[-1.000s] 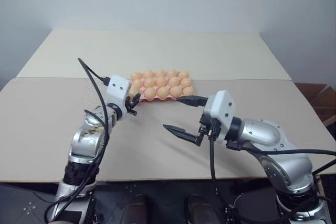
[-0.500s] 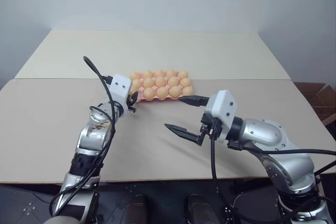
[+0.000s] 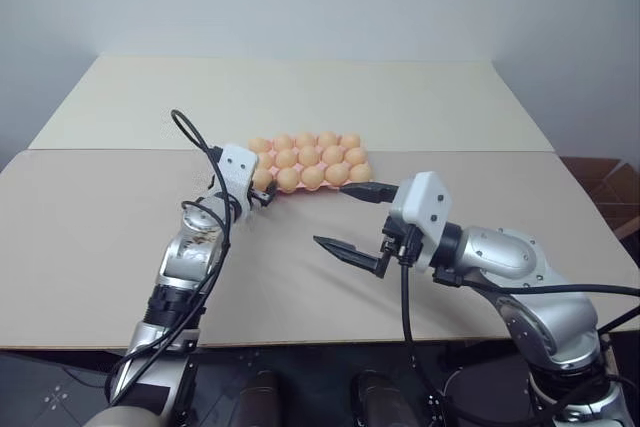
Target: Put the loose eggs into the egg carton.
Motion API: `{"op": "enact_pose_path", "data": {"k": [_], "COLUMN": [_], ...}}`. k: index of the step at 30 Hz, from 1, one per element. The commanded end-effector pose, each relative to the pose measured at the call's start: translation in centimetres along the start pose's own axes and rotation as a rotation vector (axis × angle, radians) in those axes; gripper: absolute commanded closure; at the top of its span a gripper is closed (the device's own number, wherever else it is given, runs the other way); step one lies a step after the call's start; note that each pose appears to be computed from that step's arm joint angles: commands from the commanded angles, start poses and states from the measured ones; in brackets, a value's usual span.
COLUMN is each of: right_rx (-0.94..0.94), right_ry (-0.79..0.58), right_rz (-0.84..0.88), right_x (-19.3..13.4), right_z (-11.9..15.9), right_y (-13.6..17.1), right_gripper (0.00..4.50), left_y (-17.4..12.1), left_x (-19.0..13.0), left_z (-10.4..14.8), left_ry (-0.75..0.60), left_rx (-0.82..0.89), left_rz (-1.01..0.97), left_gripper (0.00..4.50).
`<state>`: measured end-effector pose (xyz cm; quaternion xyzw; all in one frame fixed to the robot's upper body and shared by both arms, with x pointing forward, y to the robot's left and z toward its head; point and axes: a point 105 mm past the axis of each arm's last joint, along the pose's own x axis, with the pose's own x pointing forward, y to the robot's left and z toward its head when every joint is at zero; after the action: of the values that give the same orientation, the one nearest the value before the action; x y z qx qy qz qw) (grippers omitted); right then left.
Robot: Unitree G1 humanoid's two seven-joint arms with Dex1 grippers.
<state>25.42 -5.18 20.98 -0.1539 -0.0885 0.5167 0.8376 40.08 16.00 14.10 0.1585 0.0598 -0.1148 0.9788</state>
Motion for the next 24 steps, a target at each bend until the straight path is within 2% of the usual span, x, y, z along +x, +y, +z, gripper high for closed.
{"op": "enact_pose_path", "data": {"k": [1, 7, 10, 14, 17, 22, 24], "right_rx": [-0.034, -0.023, -0.001, 0.016, 0.032, 0.000, -0.001], "right_ry": [-0.032, -0.046, -0.086, -0.130, -0.183, -0.212, -0.174], "right_rz": [-0.028, -0.139, -0.323, -0.599, -0.816, -1.003, -1.101], "right_x": [-0.2, -0.8, -1.7, -3.4, -4.6, -6.5, -8.0], "right_z": [0.8, 0.5, 0.1, -1.4, -2.9, -4.6, -6.1], "right_y": [-0.2, -1.2, -2.5, -4.1, -4.6, -4.7, -5.0], "right_gripper": [0.00, 0.00, 0.00, 0.00, 0.00, 0.00, 0.00], "left_y": [1.0, 2.5, 3.2, 4.2, 4.7, 4.7, 4.0], "left_x": [-0.4, -2.2, -5.0, -8.7, -11.2, -13.3, -13.8], "left_z": [1.9, 3.3, 3.5, 2.1, 0.7, -0.1, -0.5], "left_ry": [-0.086, -0.186, -0.239, -0.245, -0.267, -0.296, -0.302], "left_rx": [0.005, -0.072, -0.070, -0.024, -0.064, -0.134, -0.138], "left_rz": [0.062, 0.174, 0.189, 0.241, 0.279, 0.337, 0.325], "left_gripper": [0.05, 0.05, 0.05, 0.05, 0.05, 0.05, 0.05]}}
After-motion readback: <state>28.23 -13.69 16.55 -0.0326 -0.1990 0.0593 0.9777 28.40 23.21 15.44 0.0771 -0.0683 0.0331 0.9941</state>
